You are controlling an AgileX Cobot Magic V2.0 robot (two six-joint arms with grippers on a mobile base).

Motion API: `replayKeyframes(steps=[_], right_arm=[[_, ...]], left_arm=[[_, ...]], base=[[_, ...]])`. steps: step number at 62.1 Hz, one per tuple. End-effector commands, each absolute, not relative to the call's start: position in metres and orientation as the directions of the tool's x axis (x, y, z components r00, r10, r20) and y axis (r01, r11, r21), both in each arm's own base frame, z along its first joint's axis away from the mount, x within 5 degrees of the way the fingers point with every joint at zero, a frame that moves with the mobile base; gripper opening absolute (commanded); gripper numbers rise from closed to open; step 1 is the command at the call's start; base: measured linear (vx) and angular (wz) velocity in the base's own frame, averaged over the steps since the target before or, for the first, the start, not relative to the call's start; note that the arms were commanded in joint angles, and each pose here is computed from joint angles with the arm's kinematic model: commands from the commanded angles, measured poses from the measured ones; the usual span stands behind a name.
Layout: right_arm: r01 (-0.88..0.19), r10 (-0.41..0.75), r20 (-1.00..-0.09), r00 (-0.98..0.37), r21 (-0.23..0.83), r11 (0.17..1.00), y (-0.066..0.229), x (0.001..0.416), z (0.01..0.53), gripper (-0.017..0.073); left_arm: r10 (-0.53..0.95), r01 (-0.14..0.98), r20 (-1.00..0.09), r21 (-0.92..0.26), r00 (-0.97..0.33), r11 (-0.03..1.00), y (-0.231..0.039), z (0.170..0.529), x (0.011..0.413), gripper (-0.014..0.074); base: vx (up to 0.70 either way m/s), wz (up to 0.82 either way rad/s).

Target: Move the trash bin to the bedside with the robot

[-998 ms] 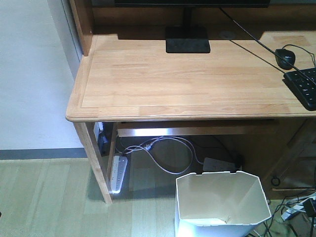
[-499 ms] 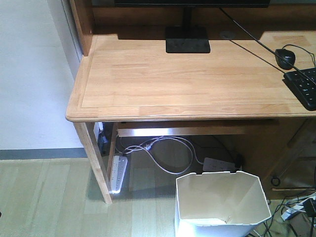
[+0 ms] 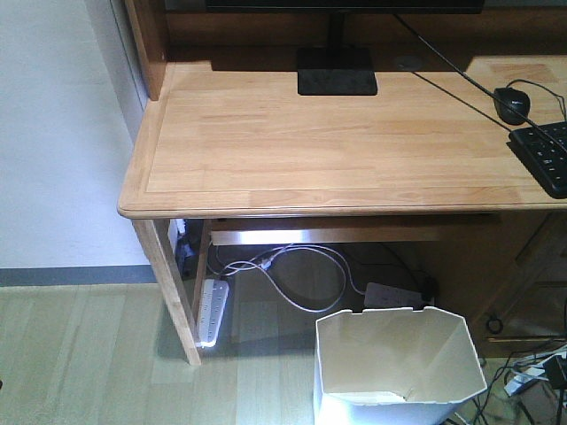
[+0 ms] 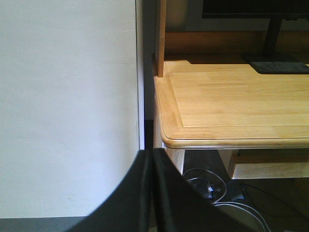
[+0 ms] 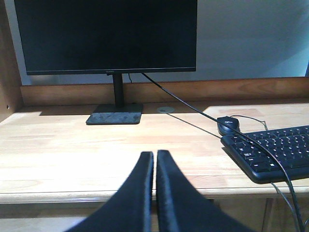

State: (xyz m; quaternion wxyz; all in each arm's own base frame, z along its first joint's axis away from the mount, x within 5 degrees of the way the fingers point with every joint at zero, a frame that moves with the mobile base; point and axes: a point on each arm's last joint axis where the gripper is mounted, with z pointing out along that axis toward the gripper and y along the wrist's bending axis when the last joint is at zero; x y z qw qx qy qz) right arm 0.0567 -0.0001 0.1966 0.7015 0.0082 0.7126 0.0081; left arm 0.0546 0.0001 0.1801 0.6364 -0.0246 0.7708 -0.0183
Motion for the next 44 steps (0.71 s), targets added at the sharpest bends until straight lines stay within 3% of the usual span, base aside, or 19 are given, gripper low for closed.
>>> replayKeyframes(steps=[1, 22, 37, 44], right_arm=[[-0.004, 0.006, -0.998, 0.058, 0.006, 1.0, 0.0, 0.056, 0.198, -0.001], [-0.013, 0.001, -0.961, 0.278, -0.003, 1.0, 0.001, 0.053, 0.221, -0.001], [-0.007, -0.001, -0.984, 0.18, -0.002, 1.0, 0.001, 0.058, 0.252, -0.001], [-0.002, -0.002, -0.999, 0.046, -0.002, 1.0, 0.0, 0.071, 0.266, -0.001]], left_arm=[[-0.073, -0.01, -0.988, -0.072, -0.135, 0.997, 0.0, 0.178, 0.056, -0.0006], [-0.073, -0.01, -0.988, -0.072, -0.135, 0.997, 0.0, 0.178, 0.056, -0.0006], [-0.073, -0.01, -0.988, -0.072, -0.135, 0.997, 0.0, 0.178, 0.056, -0.0006], [-0.073, -0.01, -0.988, -0.072, -0.135, 0.997, 0.0, 0.178, 0.056, -0.0006]], base=[[0.0, 0.0], [0.0, 0.0], [0.0, 0.0], [0.0, 0.0]])
